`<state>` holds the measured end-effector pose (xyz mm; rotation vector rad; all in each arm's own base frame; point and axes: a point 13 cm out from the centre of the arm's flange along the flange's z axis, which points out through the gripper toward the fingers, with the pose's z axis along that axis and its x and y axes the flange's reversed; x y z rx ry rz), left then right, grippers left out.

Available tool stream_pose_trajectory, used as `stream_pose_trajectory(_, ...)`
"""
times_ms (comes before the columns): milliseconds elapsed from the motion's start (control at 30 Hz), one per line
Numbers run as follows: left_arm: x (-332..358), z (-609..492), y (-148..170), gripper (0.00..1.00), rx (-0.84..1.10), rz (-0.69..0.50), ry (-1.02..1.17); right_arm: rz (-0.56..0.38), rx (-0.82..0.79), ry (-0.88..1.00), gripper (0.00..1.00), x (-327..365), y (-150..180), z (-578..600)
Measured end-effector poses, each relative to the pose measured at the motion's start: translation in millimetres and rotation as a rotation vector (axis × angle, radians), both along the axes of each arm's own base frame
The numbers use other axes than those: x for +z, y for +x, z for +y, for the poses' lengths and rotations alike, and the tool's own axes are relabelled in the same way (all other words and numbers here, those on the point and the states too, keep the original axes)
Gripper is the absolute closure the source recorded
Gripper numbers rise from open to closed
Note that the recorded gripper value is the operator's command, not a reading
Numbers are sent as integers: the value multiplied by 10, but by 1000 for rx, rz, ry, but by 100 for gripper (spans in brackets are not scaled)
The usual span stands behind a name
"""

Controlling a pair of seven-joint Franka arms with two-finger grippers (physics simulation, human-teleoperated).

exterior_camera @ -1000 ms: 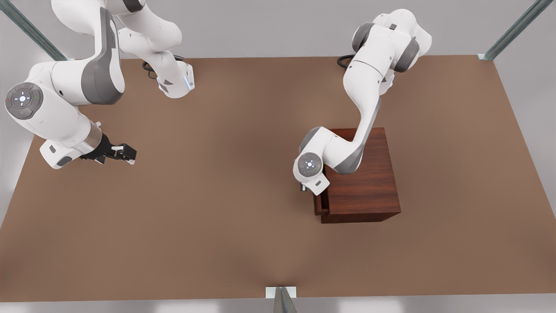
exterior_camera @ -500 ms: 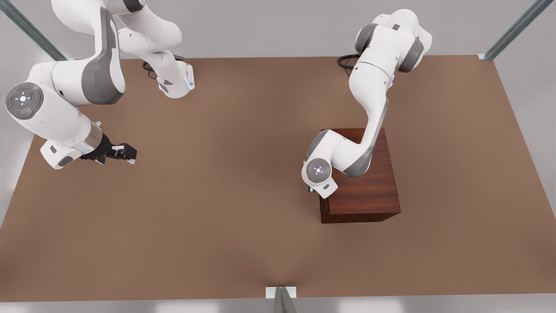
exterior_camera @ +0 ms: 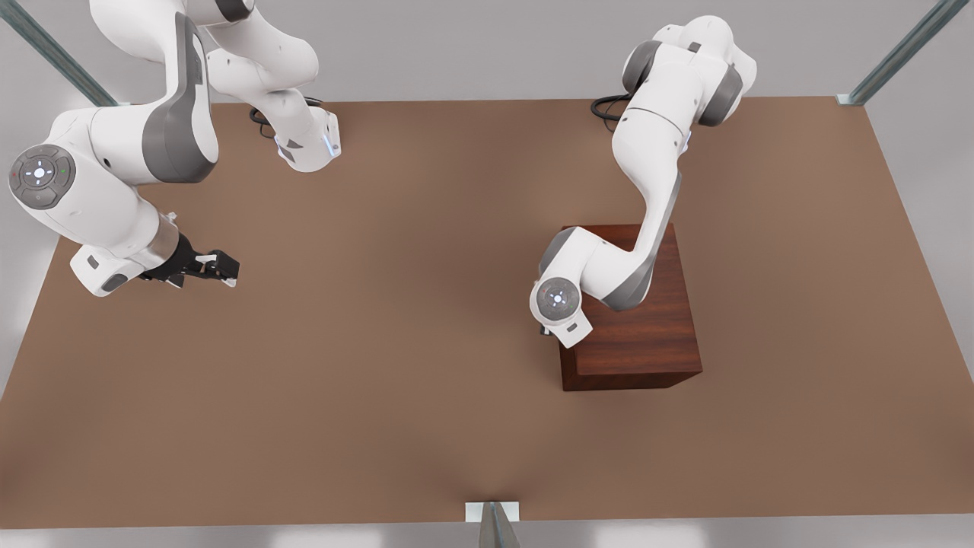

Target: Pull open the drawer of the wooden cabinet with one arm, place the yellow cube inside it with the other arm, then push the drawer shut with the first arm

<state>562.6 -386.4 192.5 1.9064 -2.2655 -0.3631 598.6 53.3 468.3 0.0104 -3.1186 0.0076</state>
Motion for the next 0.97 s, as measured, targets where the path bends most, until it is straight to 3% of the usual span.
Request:
stream_pose_trajectory(100, 459, -227, -40, 77, -18, -43, -58, 0, 1, 0, 0, 0, 0, 0)
stream_pose_trajectory(133, 736, -316, -60, 54, -25, -68, -91, 0, 2, 0, 0, 0, 0, 0)
stream_pose_trajectory(167, 1033, -295, -21, 13, -18, -93, -127, 0, 2, 0, 0, 0, 0, 0)
stream_pose_trajectory(200, 1288, -171, 58, 0, -6, -112, -155, 0, 2, 0, 0, 0, 0, 0)
stream_pose_trajectory(400, 2513, 2147, 697, 0, -75, -223, -168, 0, 4, 0, 0, 0, 0, 0)
stream_pose_trajectory(667, 2963, 2507, 421, 0, -622, -192, -134, 0, 6, 0, 0, 0, 0, -2)
stream_pose_trajectory(967, 3019, 2586, 367, 0, -1011, -137, -179, 0, 8, 0, 0, -1, 2, -9)
